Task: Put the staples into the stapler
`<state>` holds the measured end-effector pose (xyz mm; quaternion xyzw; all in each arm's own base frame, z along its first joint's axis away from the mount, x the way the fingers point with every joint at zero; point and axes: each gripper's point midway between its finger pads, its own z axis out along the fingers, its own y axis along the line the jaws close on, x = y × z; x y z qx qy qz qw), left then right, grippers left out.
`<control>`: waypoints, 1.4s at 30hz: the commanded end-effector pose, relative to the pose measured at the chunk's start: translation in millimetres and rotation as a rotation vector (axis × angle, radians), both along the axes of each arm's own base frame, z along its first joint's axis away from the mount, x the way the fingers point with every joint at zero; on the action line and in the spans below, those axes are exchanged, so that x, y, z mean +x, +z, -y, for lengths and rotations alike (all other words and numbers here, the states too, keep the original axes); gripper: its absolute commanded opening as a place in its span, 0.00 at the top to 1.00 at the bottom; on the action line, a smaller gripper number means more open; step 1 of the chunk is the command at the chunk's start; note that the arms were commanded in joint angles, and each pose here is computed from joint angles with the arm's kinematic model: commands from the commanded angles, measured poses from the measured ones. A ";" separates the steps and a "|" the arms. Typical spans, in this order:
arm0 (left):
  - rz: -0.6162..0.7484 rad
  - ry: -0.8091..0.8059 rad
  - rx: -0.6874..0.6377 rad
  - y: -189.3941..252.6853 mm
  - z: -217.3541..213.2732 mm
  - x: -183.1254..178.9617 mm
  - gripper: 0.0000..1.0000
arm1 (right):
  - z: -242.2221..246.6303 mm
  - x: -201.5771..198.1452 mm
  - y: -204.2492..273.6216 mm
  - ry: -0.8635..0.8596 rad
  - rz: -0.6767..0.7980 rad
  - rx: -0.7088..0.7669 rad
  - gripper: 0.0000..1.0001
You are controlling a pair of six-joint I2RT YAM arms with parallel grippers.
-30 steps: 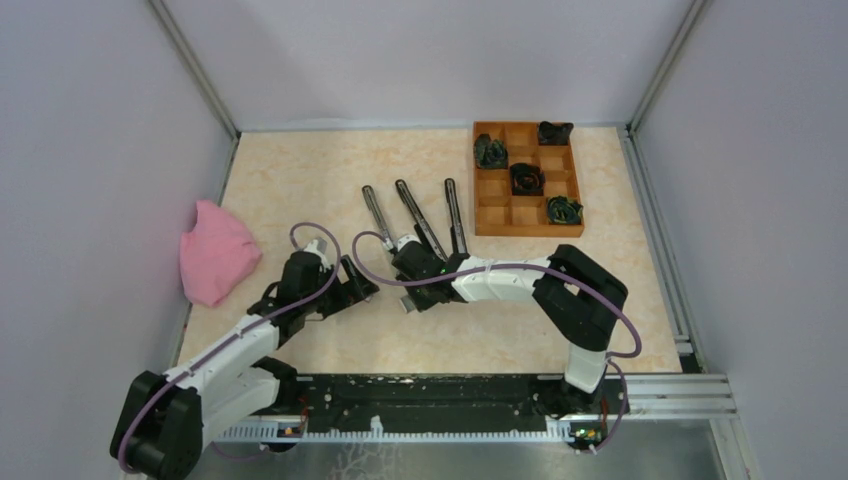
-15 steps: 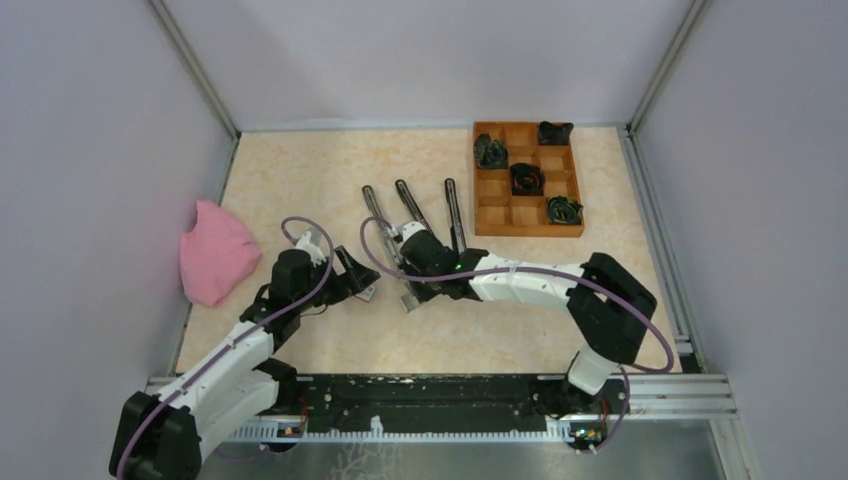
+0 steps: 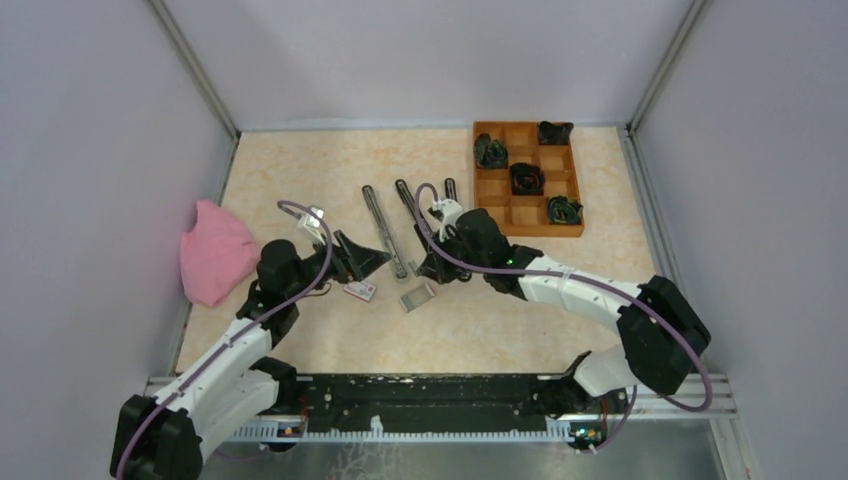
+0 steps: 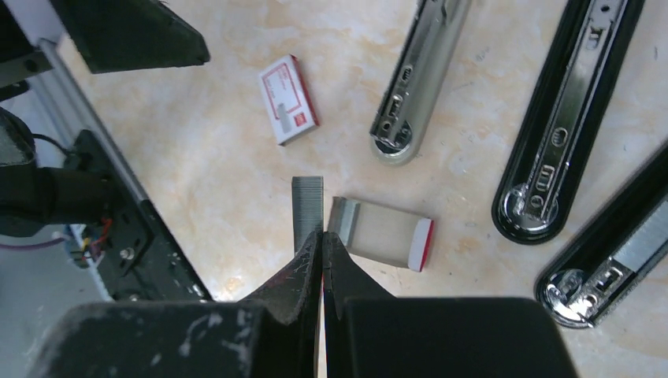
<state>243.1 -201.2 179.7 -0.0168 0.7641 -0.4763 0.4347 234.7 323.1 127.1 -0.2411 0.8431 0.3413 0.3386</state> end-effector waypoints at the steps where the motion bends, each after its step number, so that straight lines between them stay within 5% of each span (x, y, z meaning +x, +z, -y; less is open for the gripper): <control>1: 0.171 -0.149 -0.103 54.0 19.4 -6.4 0.06 | -16.5 -3.6 65.3 0.121 0.088 0.262 1.00; 19: 0.289 -0.426 -0.272 103.1 42.3 -38.1 0.29 | -26.8 -27.9 139.6 0.368 0.160 0.575 1.00; 42: 0.273 -0.453 -0.305 104.9 42.8 -44.5 0.54 | -34.0 -30.8 151.5 0.419 0.154 0.640 1.00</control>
